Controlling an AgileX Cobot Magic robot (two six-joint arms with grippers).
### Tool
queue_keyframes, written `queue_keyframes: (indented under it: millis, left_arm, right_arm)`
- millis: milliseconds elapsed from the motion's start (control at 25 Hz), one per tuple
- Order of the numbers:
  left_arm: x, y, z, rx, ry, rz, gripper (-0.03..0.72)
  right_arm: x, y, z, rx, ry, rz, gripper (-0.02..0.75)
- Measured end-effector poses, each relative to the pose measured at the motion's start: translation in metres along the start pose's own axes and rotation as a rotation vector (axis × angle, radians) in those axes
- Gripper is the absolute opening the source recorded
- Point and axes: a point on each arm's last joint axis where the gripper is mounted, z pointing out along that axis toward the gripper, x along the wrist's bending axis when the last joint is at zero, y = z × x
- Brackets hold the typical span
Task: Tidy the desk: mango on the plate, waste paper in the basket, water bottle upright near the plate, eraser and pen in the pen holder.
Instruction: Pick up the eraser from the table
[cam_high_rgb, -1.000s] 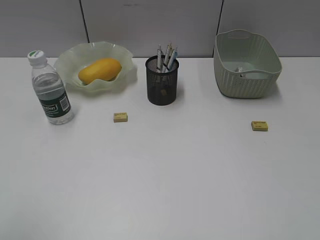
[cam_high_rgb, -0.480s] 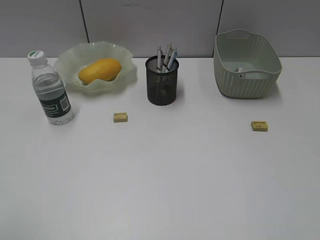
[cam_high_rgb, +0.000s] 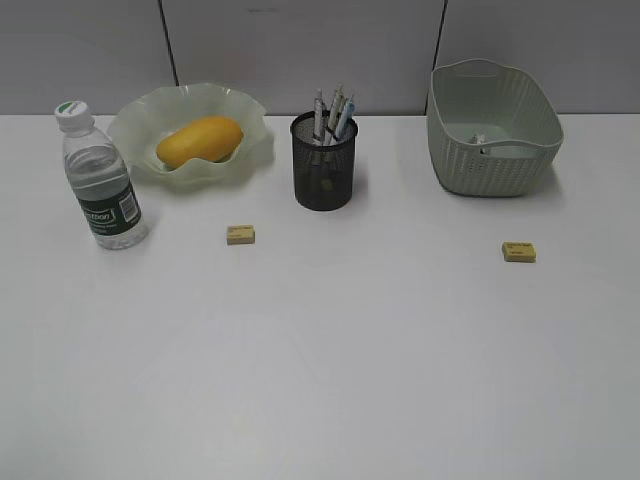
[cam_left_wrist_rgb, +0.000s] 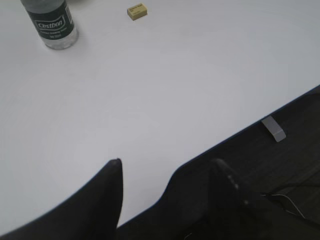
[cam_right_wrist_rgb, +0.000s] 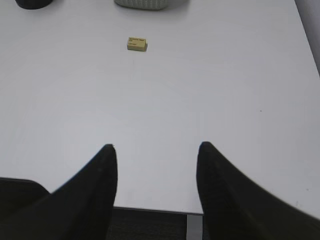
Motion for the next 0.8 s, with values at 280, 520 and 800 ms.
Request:
queue_keyframes:
  millis: [280,520,800]
  left_arm:
    - [0.001,-0.003,-0.005,-0.04,0.012,0.02,0.417]
    - [0.002,-0.019,-0.027,-0.204,0.082,-0.009,0.417]
    - [0.001,-0.023,-0.031,-0.243,0.217,-0.092,0.417]
  right_arm:
    - [0.0,0.0,0.0,0.0,0.0,0.0,0.415]
    - [0.0,0.0,0.0,0.002,0.0,0.056,0.419]
    - [0.001,0.009,0.02,0.135,-0.006,0.064,0.46]
